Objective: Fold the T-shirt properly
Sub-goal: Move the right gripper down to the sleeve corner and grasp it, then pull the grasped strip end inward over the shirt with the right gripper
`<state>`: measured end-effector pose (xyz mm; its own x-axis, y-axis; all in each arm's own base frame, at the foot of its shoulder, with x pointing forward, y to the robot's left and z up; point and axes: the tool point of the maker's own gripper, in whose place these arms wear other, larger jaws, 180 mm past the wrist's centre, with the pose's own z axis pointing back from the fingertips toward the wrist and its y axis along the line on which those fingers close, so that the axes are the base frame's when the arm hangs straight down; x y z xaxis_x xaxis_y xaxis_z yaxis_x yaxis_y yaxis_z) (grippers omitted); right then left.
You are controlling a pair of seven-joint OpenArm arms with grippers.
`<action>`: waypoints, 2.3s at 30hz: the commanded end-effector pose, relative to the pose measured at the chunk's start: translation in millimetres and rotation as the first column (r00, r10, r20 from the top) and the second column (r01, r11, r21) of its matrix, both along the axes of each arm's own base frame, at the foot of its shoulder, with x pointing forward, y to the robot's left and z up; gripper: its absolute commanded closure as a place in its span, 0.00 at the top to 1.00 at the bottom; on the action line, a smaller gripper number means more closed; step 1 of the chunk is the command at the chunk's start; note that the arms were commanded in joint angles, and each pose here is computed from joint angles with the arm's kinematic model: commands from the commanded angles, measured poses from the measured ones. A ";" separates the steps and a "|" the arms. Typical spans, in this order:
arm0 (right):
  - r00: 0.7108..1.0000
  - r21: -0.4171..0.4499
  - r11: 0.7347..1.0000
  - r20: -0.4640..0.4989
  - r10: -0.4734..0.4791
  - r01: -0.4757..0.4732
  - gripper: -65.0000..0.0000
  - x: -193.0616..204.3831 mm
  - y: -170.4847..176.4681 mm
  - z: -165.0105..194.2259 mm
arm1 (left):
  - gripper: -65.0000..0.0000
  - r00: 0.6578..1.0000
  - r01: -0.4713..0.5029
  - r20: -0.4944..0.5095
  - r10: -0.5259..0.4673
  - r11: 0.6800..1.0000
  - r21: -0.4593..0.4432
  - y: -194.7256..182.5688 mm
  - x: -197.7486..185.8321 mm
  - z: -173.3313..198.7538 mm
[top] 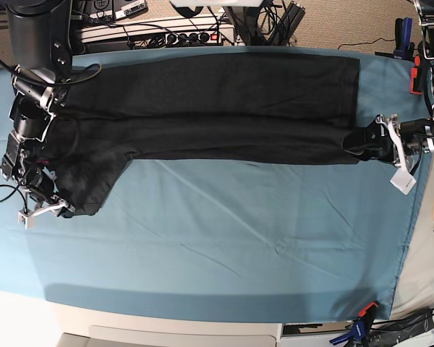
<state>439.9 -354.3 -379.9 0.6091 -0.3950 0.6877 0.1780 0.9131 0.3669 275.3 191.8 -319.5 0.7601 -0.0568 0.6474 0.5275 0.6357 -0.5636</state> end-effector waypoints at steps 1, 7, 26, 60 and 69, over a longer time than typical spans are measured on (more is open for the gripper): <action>1.000 0.004 1.000 -0.007 0.014 -0.014 0.40 2.2 -0.6 5.9 | 0.38 0.999 -0.002 0.052 0.003 1.000 -0.008 4.2 8.2 15.9; 1.000 0.010 1.000 -0.008 0.012 -0.012 0.40 1.8 -0.7 6.1 | 0.38 0.999 -0.003 0.052 0.003 1.000 -0.009 4.2 8.2 15.9; 0.993 0.068 0.993 0.082 0.088 -0.094 0.00 8.5 16.9 20.3 | 0.38 0.999 -0.003 0.052 0.003 1.000 -0.009 4.2 8.2 15.9; 0.856 -0.220 0.848 0.088 0.509 -0.482 0.00 -109.5 90.0 91.5 | 0.38 0.999 -0.003 0.053 0.003 1.000 -0.009 4.2 8.3 16.0; 0.790 -0.317 0.758 0.039 0.611 -0.570 0.00 -154.5 122.2 99.3 | 0.38 0.999 -0.003 0.053 0.003 1.000 -0.009 4.2 8.3 16.0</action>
